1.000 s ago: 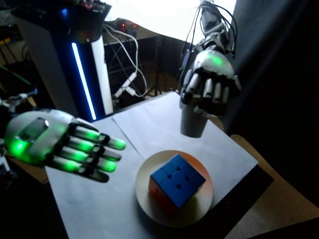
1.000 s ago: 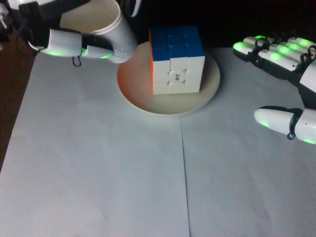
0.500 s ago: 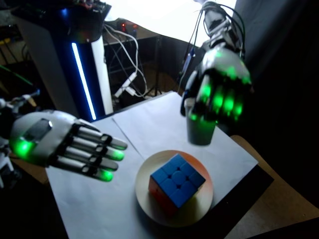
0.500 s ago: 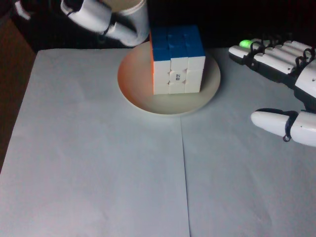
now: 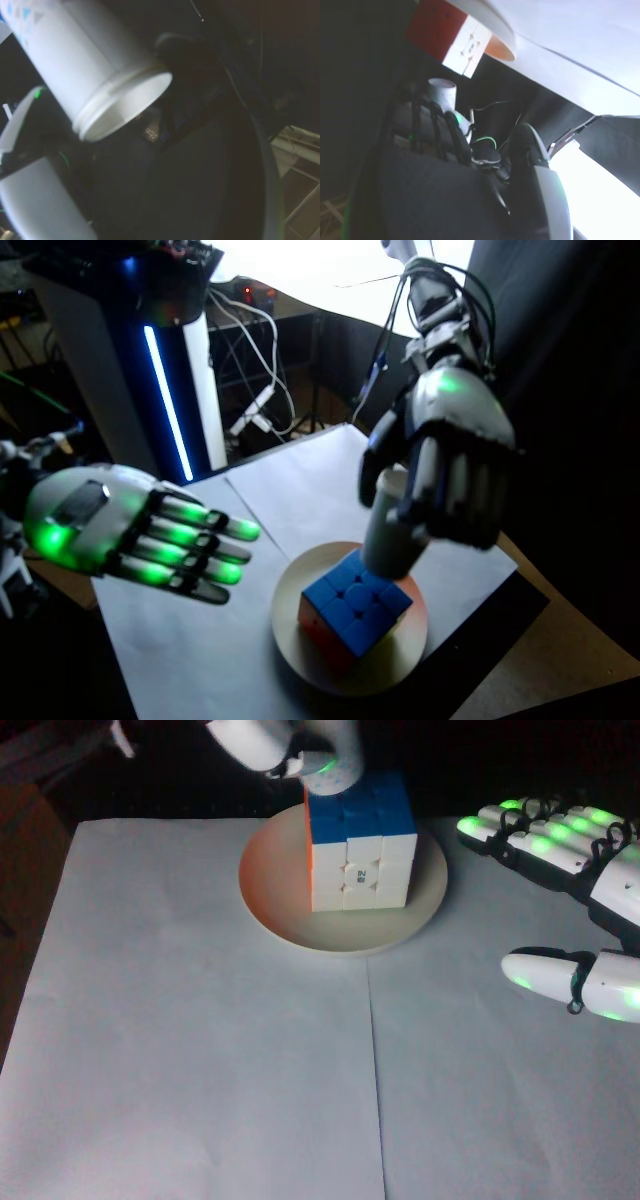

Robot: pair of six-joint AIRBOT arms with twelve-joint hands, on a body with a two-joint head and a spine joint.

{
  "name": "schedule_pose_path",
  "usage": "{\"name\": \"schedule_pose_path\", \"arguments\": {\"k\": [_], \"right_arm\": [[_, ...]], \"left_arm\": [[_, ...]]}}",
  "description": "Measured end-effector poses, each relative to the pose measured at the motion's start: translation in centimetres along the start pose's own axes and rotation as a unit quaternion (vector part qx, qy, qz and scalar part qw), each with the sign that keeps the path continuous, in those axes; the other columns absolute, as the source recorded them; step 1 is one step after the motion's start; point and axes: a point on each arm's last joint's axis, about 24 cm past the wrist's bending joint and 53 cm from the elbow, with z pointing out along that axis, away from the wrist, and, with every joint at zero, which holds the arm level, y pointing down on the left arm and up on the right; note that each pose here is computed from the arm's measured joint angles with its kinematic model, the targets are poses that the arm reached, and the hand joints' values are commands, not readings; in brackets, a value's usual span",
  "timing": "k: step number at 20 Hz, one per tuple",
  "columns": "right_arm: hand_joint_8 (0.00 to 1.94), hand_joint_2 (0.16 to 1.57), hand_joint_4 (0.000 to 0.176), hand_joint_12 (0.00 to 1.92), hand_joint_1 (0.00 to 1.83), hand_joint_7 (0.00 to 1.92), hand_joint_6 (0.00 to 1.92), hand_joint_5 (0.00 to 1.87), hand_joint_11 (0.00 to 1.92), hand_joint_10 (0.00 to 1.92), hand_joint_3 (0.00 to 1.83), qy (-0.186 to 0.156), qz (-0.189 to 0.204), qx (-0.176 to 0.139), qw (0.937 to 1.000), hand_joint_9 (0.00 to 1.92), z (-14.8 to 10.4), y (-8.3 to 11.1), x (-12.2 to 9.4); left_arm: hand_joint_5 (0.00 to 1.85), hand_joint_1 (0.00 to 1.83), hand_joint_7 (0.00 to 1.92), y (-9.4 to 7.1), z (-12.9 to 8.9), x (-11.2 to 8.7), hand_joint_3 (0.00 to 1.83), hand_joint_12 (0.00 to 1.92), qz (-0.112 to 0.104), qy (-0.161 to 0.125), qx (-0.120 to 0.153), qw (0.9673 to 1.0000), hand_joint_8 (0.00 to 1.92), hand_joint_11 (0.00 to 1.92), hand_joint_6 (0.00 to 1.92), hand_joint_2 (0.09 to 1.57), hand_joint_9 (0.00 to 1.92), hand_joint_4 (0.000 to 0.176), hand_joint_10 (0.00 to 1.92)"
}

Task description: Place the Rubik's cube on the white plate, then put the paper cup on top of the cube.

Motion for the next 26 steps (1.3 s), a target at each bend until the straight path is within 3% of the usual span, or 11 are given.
{"name": "schedule_pose_path", "arguments": {"k": [2,4,8,12,14,17,18,21,22,24,26], "right_arm": [[0.00,1.31,0.029,0.10,0.41,0.00,0.00,0.00,0.00,0.00,0.00,-0.001,0.001,0.001,1.0000,0.03,0.0,-0.1,0.0],[0.00,1.33,0.000,0.00,0.42,0.00,0.00,0.00,0.00,0.00,0.00,0.000,0.000,0.000,1.0000,0.00,0.0,0.0,0.0],[0.00,1.33,0.000,0.02,0.39,0.00,0.00,0.00,0.03,0.01,0.00,0.000,0.001,0.001,1.0000,0.02,0.0,0.0,0.0],[0.00,1.30,0.020,0.10,0.41,0.00,0.00,0.00,0.00,0.00,0.00,0.000,0.001,0.000,1.0000,0.02,0.0,0.0,0.0],[0.00,1.34,0.000,0.26,0.39,0.00,0.00,0.00,0.00,0.01,0.00,0.000,0.001,0.001,1.0000,0.03,0.0,-0.1,0.1],[0.00,1.32,0.015,0.06,0.42,0.00,0.00,0.00,0.00,0.00,0.00,0.001,0.001,0.001,1.0000,0.00,0.0,0.0,0.1],[0.00,1.33,0.000,0.13,0.42,0.00,0.00,0.00,0.00,0.00,0.00,0.001,0.001,0.001,1.0000,0.01,0.0,0.0,0.1],[0.00,1.32,0.009,0.01,0.46,0.00,0.00,0.00,0.01,0.00,0.00,0.001,0.002,0.000,1.0000,0.01,0.0,0.0,0.2],[0.00,1.32,0.027,0.01,0.46,0.00,0.00,0.00,0.01,0.00,0.00,0.001,0.002,0.001,1.0000,0.00,0.0,-0.1,0.2],[0.00,1.33,0.000,0.18,0.40,0.00,0.00,0.00,0.01,0.00,0.00,0.000,0.002,0.002,1.0000,0.03,0.0,-0.1,0.1],[0.00,1.31,0.004,0.18,0.40,0.00,0.00,0.00,0.00,0.01,0.00,0.000,0.002,0.001,1.0000,0.02,0.1,-0.1,0.2]], "left_arm": [[0.27,1.36,0.24,0.0,0.3,0.1,0.97,1.92,-0.007,-0.002,0.001,1.0000,1.92,0.72,1.92,0.60,0.46,0.102,1.92],[0.24,1.22,0.34,0.6,0.7,0.4,0.79,1.92,-0.018,-0.003,-0.006,0.9998,1.48,0.44,1.64,0.74,0.39,0.000,1.70],[0.18,1.26,0.22,0.8,1.5,1.3,0.83,1.92,-0.030,0.002,-0.012,0.9995,1.40,0.20,1.65,0.72,0.24,0.000,1.59],[0.29,1.35,0.23,1.2,2.2,3.4,0.62,1.92,-0.040,0.019,-0.021,0.9988,1.92,0.48,1.92,0.81,0.36,0.001,1.92],[0.33,1.32,0.29,1.5,2.2,3.3,0.57,1.92,-0.040,0.019,-0.022,0.9988,1.92,0.58,1.92,0.82,0.42,0.007,1.92],[0.25,1.25,0.27,1.8,2.2,3.5,0.91,1.92,-0.041,0.020,-0.026,0.9986,1.58,0.20,1.54,0.68,0.25,0.000,1.72],[0.18,1.17,0.24,1.9,2.3,3.8,0.70,1.92,-0.042,0.022,-0.027,0.9985,1.11,0.03,1.17,0.80,0.18,0.000,1.39],[0.18,1.05,0.30,2.4,2.4,5.2,0.06,1.84,-0.052,0.039,-0.033,0.9974,0.65,0.00,0.77,1.11,0.12,0.015,1.06],[0.18,1.02,0.30,2.5,2.4,5.2,0.03,1.82,-0.054,0.039,-0.034,0.9972,0.65,0.00,0.76,1.11,0.13,0.021,1.02],[0.17,1.00,0.30,2.5,2.3,5.1,0.01,1.79,-0.057,0.038,-0.034,0.9971,0.56,0.00,0.76,1.12,0.13,0.039,0.95],[0.16,0.93,0.30,2.7,2.2,5.0,0.00,1.69,-0.059,0.037,-0.034,0.9970,0.09,0.00,0.52,1.13,0.13,0.069,0.73]]}}
